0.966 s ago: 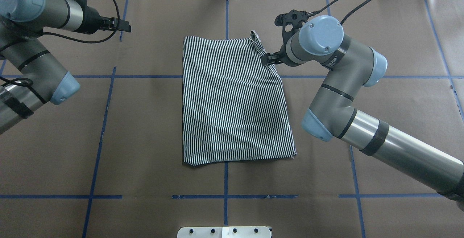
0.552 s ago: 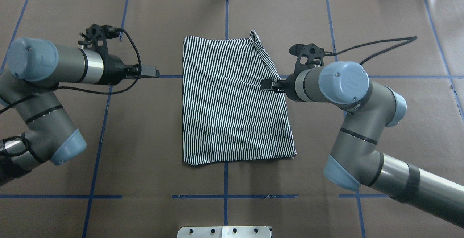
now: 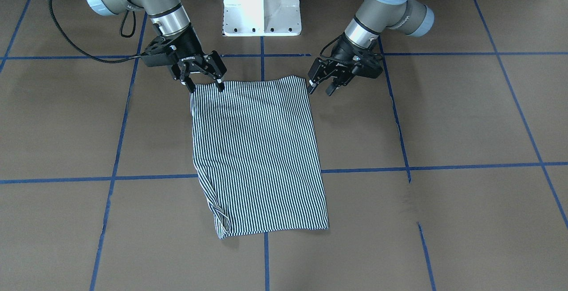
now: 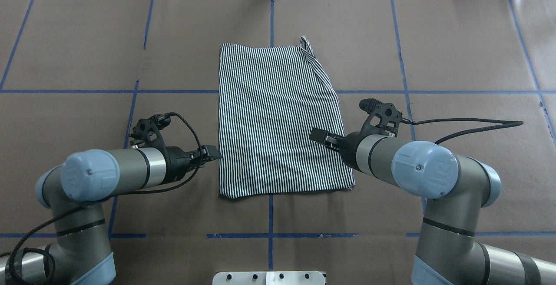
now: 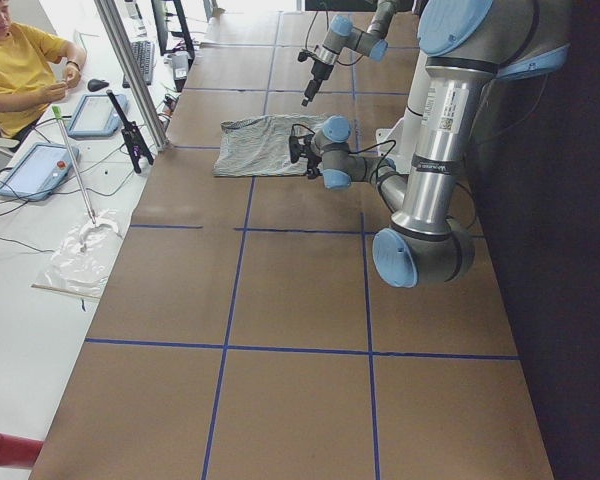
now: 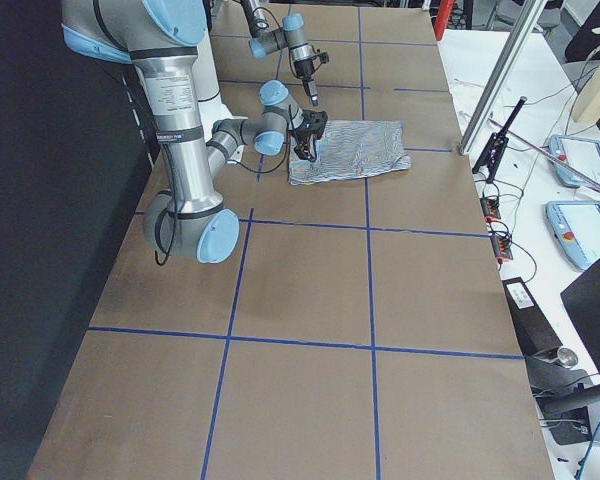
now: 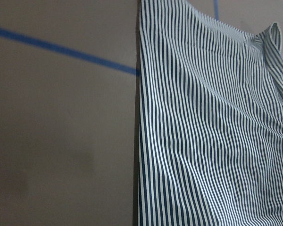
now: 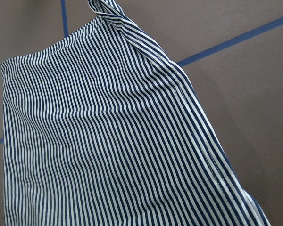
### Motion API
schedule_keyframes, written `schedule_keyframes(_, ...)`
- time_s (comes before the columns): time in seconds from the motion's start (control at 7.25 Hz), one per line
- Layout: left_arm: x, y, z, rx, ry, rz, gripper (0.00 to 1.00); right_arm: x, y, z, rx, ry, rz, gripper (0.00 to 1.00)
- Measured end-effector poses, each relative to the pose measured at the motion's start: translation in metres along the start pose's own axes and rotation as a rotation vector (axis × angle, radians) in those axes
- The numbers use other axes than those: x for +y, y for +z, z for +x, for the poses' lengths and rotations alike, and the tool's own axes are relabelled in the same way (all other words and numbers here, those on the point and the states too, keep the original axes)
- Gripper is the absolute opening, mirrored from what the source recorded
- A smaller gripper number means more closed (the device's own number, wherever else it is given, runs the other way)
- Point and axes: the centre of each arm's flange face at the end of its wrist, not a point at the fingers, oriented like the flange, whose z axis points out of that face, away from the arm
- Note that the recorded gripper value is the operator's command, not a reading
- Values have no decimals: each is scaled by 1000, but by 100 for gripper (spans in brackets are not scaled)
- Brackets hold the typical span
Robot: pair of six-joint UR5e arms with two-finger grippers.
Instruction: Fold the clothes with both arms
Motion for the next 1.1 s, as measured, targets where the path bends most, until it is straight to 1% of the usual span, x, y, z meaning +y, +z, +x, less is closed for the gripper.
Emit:
schedule_keyframes(0.14,21,11,-3,-8,-43,1,58,2,-1,0,-2,7,5,100)
schedule_keyframes(0.28,32,17,-2,-10,-72,1,58,3,-1,0,-3,9,7,100)
schedule_keyframes(0.55,49,22,1,-10,-97,-7,58,3,-1,2,-1,10,11,100)
schedule_keyframes(1.1,55,24,-1,-17,-98,-7,58,3,0,2,-1,8,18,100)
